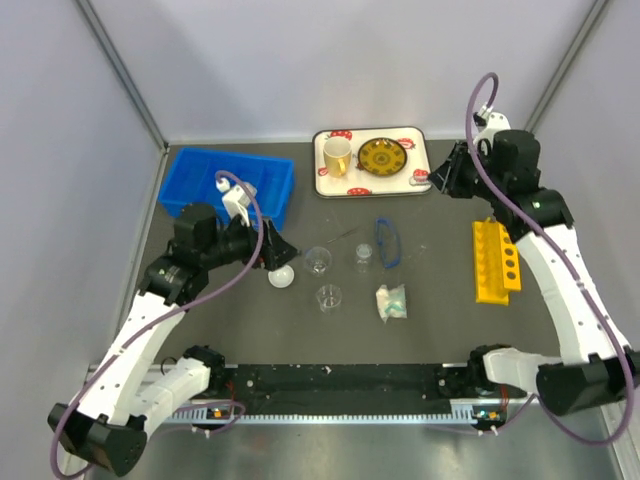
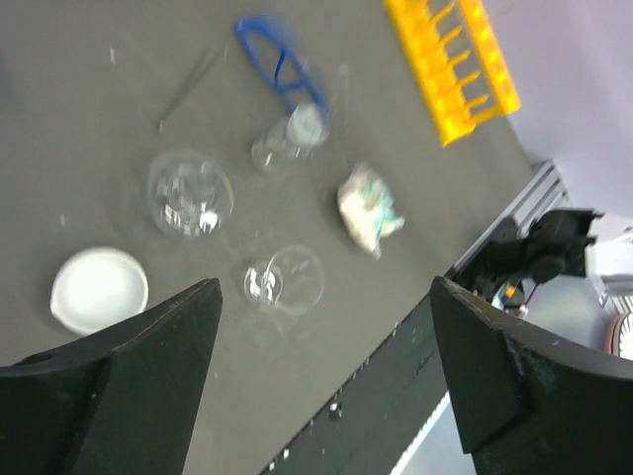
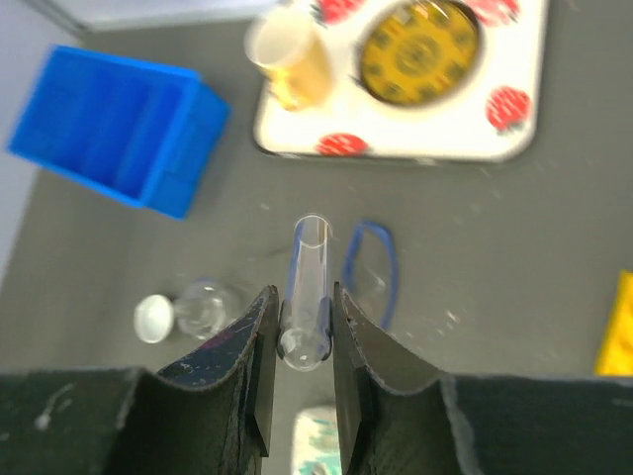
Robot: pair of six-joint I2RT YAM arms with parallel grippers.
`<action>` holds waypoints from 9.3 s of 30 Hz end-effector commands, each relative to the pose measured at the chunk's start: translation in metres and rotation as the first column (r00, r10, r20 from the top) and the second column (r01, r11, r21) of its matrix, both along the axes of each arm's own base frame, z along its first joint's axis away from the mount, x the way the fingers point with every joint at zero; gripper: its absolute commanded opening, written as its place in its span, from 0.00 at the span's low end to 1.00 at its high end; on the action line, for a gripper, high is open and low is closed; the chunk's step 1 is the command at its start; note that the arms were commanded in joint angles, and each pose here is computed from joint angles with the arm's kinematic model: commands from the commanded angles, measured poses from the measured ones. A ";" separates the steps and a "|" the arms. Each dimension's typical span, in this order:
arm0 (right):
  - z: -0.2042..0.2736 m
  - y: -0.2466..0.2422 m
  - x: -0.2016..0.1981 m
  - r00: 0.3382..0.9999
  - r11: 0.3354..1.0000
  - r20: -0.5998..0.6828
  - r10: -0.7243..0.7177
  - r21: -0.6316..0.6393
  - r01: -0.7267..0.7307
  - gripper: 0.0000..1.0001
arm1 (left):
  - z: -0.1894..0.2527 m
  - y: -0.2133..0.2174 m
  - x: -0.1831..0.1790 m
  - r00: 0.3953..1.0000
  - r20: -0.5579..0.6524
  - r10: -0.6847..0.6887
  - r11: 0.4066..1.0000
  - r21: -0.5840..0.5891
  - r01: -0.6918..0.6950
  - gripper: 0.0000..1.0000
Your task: Organize the chemistry lab equipment
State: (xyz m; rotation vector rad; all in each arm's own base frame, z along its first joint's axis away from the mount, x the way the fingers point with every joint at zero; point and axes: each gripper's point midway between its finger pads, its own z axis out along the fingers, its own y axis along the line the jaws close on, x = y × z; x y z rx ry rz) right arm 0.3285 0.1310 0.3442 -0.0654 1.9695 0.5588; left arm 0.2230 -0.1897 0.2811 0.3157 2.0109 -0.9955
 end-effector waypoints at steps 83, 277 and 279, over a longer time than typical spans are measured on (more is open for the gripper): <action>-0.212 -0.206 0.065 0.579 0.764 -0.501 -0.643 -0.365 0.532 0.16 | -0.090 -0.007 -0.027 0.978 -0.187 -0.092 0.993 0.057 0.105 0.99; -0.103 0.056 -0.138 0.956 0.964 -0.184 0.228 -0.093 -0.248 0.53 | -0.202 -0.041 0.207 0.520 -0.536 0.665 0.736 0.351 -0.579 0.00; -0.104 0.054 -0.138 0.957 0.965 -0.184 0.223 -0.094 -0.244 0.53 | -0.204 -0.041 0.212 0.518 -0.528 0.673 0.729 0.355 -0.585 0.00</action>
